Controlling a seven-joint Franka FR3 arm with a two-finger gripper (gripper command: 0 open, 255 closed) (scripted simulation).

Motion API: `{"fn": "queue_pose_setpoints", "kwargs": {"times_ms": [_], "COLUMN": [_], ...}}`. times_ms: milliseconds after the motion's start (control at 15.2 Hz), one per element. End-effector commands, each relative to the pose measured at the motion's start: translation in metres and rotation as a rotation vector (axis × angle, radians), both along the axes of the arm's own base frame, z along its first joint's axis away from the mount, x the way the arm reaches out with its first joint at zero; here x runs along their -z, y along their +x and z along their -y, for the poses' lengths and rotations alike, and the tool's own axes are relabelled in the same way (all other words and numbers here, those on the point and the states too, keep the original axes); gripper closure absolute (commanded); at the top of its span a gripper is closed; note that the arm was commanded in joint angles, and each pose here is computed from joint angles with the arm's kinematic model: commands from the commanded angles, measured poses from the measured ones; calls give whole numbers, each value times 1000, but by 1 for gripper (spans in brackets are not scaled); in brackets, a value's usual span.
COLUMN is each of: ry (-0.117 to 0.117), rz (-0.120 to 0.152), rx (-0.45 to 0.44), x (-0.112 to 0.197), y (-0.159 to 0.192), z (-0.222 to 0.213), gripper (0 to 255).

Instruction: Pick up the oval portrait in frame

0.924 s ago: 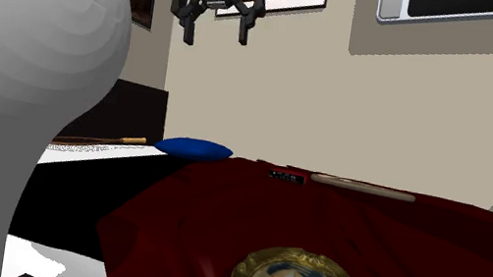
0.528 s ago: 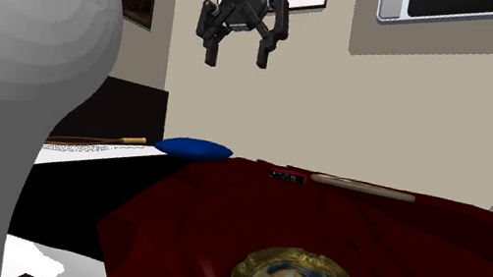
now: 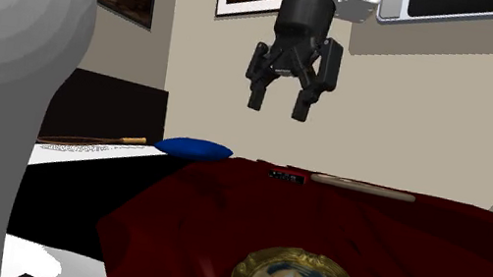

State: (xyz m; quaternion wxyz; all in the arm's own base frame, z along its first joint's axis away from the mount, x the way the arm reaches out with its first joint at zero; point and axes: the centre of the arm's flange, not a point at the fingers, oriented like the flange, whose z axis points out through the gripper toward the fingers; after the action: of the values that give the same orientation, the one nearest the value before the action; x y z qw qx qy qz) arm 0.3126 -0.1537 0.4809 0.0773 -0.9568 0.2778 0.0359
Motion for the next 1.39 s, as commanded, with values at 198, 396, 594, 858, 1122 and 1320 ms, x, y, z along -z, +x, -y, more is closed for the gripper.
{"fn": "queue_pose_setpoints", "kwargs": {"times_ms": [198,396,594,858,1122,1320], "ry": [88,141,194,265,283,283], "rz": [-31,-50,-69,-94,-101,-101], "rx": [264,421,577,786,841,841], "x": [52,84,117,160,182,198], "y": [-33,-58,-87,-130,-141,-141], "z": [48,70,86,98,99,99], "gripper": [0,0,0,0,0,0]}}
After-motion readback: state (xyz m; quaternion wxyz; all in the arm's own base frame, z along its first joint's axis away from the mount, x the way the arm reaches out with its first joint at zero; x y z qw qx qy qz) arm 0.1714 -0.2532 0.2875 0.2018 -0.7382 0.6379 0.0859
